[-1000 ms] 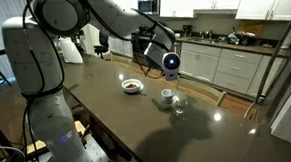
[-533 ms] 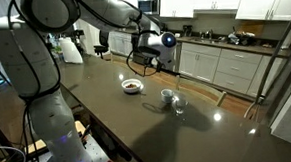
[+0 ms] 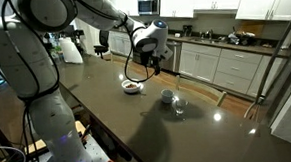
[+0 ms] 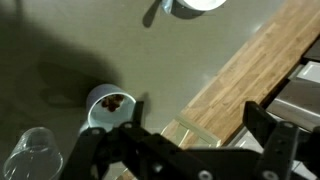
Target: Pour the contents of the glass cup into the white bowl
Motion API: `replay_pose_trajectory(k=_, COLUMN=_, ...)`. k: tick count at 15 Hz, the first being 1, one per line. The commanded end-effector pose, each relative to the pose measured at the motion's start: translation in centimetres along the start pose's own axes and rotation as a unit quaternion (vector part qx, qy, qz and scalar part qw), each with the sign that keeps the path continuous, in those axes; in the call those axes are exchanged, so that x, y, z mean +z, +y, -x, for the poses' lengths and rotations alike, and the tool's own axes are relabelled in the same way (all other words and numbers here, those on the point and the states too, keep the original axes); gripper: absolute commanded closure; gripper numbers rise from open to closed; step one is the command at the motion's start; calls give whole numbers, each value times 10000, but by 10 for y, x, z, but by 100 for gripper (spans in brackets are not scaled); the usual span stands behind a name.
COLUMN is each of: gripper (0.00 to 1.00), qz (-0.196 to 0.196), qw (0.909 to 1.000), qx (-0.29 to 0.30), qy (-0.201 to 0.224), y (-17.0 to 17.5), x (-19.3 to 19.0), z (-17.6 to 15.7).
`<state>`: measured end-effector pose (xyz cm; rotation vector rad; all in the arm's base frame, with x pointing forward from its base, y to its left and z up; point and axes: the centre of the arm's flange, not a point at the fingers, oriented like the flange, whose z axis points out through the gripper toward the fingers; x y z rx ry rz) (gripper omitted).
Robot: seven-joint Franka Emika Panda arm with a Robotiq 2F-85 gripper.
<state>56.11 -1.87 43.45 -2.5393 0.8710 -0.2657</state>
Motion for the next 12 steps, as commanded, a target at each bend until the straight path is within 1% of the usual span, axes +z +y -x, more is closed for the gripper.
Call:
replay_pose_trajectory(k=1, gripper=0, qz=893, qw=9945, qx=-482, qy=267, y=-7, x=-15, z=18)
replay_pose_trajectory(k=3, gripper=0, qz=1291, qw=9883, qx=-711, qy=399, y=-12, x=-22, z=21)
replay_pose_trajectory(k=5, gripper=0, qz=1536, qw=9831, qx=-865, qy=496, y=-17, x=-29, z=24)
replay_pose_trajectory(k=7, gripper=0, qz=1603, qw=9805, qx=-1031, qy=474, y=-22, x=-38, z=28)
replay_pose_trajectory(k=8, gripper=0, qz=1509, qw=9818, qx=-1093, qy=364, y=-25, x=-44, z=23)
replay_pose_trajectory(k=9, gripper=0, qz=1495, qw=9828, qx=-994, qy=440, y=-18, x=-30, z=21)
replay_pose_trajectory(k=12, gripper=0, qz=1489, qw=9827, qx=-1014, qy=436, y=-23, x=-39, z=23)
